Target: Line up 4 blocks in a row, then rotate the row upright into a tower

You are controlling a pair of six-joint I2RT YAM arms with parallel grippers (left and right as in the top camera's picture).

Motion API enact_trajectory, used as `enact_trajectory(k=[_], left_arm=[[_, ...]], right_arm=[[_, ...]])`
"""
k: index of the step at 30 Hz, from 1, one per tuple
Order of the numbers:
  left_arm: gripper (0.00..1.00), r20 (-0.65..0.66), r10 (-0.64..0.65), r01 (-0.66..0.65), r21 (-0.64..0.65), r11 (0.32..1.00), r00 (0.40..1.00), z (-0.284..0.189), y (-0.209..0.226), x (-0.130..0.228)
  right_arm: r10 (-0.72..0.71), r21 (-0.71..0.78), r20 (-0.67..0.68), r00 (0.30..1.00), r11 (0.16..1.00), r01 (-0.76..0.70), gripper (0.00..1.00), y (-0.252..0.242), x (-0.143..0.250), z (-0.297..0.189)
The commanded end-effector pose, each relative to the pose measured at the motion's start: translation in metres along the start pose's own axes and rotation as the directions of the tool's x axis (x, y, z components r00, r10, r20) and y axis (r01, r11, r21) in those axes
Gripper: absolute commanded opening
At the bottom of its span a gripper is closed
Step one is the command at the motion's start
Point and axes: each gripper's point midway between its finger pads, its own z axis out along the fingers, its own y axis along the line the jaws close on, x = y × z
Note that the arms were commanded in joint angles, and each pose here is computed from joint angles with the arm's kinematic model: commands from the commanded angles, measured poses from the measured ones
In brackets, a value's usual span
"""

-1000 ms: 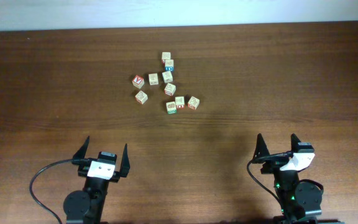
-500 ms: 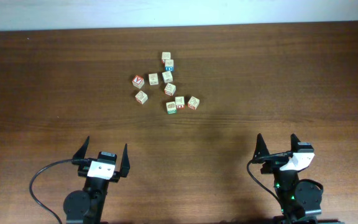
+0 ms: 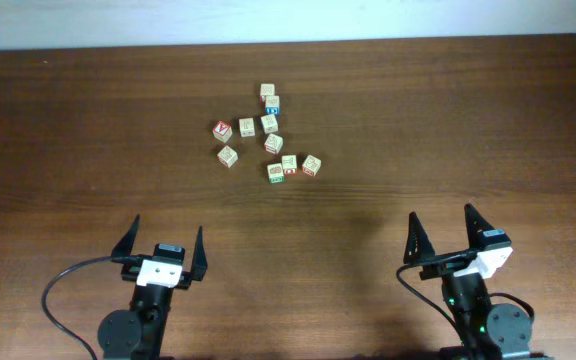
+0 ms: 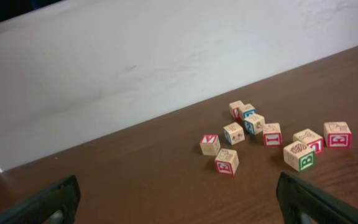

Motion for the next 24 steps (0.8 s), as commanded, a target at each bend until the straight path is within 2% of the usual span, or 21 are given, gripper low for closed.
enact_trajectory(k=[1,8,13,15,18,20,22,24], left_arm=[[0.99,0.028,0.015,-0.015,-0.016,1.000,0.999,0.000,0.012,-0.033],[0.99,-0.024,0.008,-0.008,0.012,1.000,1.000,0.033,0.033,-0.097],[0.99,-0.167,-0.017,0.048,0.183,0.982,0.986,0.067,0.015,-0.096],[0.99,-0.242,-0.044,0.104,0.241,0.965,0.969,0.079,0.008,-0.094],[0.99,-0.383,-0.059,0.201,0.341,0.918,0.922,0.107,-0.005,-0.092],[0.99,-0.424,-0.064,0.234,0.361,0.903,0.903,0.124,-0.005,-0.097],[0.99,-0.441,-0.063,0.240,0.359,0.902,0.895,0.128,-0.006,-0.091],[0.99,-0.460,-0.062,0.250,0.359,0.899,0.886,0.131,-0.008,-0.083]], right_arm=[[-0.018,-0.031,0.067,0.998,0.999,0.020,0.99,0.009,-0.033,-0.005],[-0.026,-0.087,0.134,0.991,0.996,0.038,0.99,0.025,-0.072,-0.013],[-0.021,-0.099,0.079,0.997,0.995,0.029,0.98,0.032,-0.109,0.009],[-0.016,-0.112,0.013,1.000,0.994,0.017,0.99,0.035,-0.114,0.032],[-0.043,-0.143,-0.227,0.973,0.990,0.010,0.99,0.038,-0.105,0.090],[-0.010,-0.136,-0.428,0.904,0.989,-0.053,0.99,0.038,-0.099,0.132],[0.010,-0.135,-0.551,0.834,0.986,-0.102,0.99,0.039,-0.093,0.170],[-0.132,-0.211,-0.587,0.798,0.977,0.006,0.99,0.034,-0.089,0.217]])
